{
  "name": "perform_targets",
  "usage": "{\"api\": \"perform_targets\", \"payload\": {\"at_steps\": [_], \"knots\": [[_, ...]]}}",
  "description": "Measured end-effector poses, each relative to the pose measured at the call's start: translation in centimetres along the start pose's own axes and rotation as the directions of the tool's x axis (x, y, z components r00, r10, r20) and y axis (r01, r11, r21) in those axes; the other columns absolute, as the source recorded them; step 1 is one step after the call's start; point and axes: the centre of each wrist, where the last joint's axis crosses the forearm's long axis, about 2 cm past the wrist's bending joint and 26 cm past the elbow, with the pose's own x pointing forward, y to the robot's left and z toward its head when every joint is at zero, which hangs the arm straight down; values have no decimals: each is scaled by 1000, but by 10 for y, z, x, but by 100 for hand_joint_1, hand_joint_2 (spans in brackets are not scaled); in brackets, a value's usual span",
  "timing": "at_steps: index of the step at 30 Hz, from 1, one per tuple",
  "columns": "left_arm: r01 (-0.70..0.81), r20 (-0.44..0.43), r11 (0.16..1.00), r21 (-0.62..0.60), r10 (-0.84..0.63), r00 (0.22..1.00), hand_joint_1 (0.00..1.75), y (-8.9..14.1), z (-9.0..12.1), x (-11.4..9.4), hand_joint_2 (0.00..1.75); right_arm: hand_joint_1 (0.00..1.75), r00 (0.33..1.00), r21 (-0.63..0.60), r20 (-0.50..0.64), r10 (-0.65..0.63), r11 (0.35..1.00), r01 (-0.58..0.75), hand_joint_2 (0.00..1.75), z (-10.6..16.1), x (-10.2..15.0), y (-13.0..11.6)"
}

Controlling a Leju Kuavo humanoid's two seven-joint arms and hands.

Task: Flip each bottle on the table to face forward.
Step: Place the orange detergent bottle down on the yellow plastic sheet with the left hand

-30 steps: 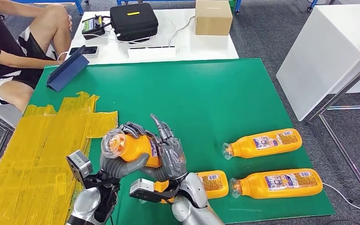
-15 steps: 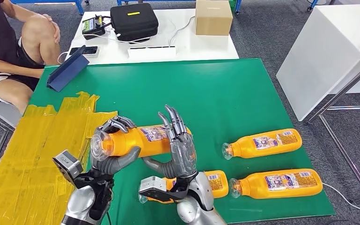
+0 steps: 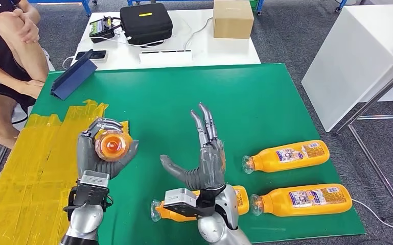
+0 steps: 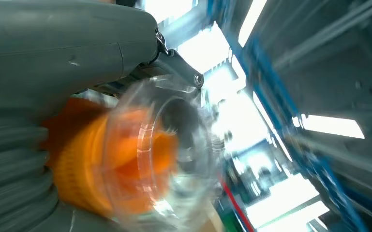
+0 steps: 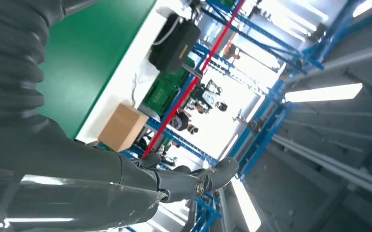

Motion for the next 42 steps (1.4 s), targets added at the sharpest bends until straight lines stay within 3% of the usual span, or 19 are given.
{"api": "perform_targets", "payload": {"at_steps": [4,8,13,18,21,25,33,42], "knots": [[256,58,963,83,-261,964,175,14,-4,-2,175,0,1000,-29,11,-6,1000,7,175,-6,4,-6],[513,108,849,127,-525,844,175,27,-9,-9,175,0,1000,-47,19,-15,999,16,175,-11,7,-10],[646,89,749,146,-661,745,175,43,-14,-22,175,0,1000,-65,20,-19,998,20,175,-13,9,-13],[800,69,584,135,-811,581,175,57,-19,-30,175,0,1000,-79,17,-21,997,22,175,-15,10,-15],[852,-7,512,109,-857,516,175,61,-19,-36,175,0,1000,-93,17,-25,995,26,175,-16,10,-17],[871,-131,487,57,-862,491,175,57,-20,-49,175,0,999,-102,25,-37,994,39,175,-16,10,-21],[883,-14,470,-6,-883,470,175,48,-12,-60,175,0,999,-105,31,-38,994,41,175,-16,10,-22],[890,30,455,-21,-890,455,175,49,-11,-65,175,0,999,-107,34,-37,993,41,175,-17,10,-23]]}}
